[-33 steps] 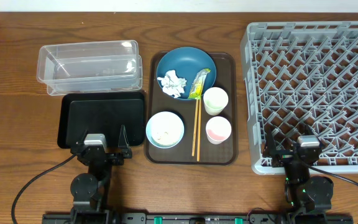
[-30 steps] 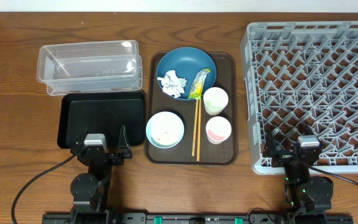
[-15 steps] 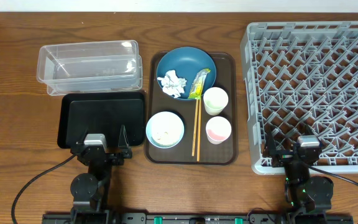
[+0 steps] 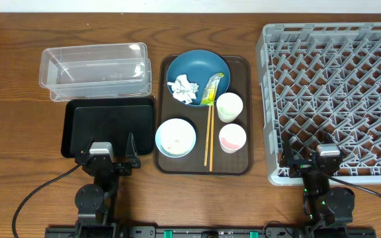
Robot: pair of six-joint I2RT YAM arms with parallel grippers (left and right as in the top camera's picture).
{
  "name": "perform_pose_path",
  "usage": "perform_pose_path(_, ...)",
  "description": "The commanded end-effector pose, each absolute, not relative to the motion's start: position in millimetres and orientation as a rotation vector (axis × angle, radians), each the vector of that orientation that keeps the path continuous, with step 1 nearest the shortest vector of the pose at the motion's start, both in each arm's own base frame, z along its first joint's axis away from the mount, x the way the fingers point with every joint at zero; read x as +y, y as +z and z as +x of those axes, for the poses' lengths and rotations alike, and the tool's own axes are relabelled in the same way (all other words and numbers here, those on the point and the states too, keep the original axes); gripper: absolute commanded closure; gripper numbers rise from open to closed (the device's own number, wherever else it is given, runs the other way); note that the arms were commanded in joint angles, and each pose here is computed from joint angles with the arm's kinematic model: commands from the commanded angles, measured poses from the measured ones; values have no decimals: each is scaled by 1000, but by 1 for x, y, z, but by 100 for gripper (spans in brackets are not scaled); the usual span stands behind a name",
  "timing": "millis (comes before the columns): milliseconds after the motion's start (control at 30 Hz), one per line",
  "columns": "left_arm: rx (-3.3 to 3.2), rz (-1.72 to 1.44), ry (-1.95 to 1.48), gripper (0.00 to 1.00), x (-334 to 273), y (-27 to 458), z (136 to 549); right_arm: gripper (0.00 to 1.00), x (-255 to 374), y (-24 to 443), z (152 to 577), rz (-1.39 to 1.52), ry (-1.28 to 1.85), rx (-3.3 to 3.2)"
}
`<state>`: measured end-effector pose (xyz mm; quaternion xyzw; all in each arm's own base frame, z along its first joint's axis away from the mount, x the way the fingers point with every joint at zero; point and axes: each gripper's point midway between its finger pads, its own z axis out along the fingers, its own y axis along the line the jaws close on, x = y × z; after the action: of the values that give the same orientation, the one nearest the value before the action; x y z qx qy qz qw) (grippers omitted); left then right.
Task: Sort waste into correct bins and load items into the dishwasher rack
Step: 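Raise both arms from rest toward the table items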
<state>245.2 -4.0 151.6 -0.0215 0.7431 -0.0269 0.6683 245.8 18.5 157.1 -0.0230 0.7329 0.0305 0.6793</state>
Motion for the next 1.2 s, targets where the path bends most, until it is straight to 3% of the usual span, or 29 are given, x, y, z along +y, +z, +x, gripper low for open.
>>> perform_pose_path(0, 1727, -83, -49, 0, 1, 136, 244, 1, 19, 156, 246, -61, 60, 1648)
perform_pose_path(567, 1712, -178, -132, 0, 1, 141, 244, 1, 19, 157, 246, -30, 88, 1648)
perform_pose_path(1167, 2078, -181, -176, 0, -11, 181, 260, 1, 12, 197, 254, 13, 49, 1917)
